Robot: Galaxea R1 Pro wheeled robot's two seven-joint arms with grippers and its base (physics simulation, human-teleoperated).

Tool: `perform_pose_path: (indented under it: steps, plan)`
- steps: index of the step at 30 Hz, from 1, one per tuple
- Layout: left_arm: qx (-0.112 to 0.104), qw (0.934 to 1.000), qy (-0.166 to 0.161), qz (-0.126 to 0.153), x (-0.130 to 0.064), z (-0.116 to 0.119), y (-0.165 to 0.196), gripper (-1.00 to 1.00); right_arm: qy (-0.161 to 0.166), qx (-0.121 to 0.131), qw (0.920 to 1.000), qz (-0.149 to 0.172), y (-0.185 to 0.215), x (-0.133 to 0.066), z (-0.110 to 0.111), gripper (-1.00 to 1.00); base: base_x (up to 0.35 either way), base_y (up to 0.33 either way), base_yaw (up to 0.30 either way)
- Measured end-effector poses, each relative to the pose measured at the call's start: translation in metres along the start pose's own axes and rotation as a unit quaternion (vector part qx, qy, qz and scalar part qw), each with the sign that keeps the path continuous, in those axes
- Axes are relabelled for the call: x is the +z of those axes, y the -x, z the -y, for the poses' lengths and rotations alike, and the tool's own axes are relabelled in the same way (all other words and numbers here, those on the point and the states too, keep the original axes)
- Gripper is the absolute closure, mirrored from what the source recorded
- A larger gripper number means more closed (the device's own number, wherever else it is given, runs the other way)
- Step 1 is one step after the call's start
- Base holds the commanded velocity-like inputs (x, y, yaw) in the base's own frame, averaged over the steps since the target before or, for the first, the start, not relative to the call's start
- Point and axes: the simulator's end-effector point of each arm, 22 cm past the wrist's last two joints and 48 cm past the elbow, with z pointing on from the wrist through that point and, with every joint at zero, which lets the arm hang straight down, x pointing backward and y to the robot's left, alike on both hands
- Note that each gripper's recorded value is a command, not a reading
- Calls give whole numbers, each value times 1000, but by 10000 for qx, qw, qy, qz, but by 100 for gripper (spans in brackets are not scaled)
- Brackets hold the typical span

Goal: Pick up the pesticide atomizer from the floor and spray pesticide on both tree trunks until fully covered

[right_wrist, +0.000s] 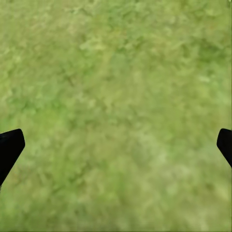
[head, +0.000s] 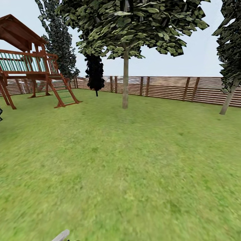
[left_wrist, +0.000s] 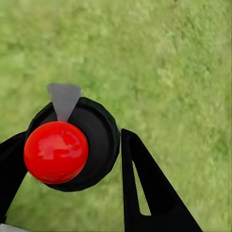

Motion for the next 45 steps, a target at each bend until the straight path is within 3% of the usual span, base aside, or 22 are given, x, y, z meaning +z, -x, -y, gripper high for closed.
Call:
perform_pose_path:
  steps: [45]
  plan:
    - [0,10000,0,0,0,0,0,100,2,-2,10000,34,4,0,0,-100,331,0,0]
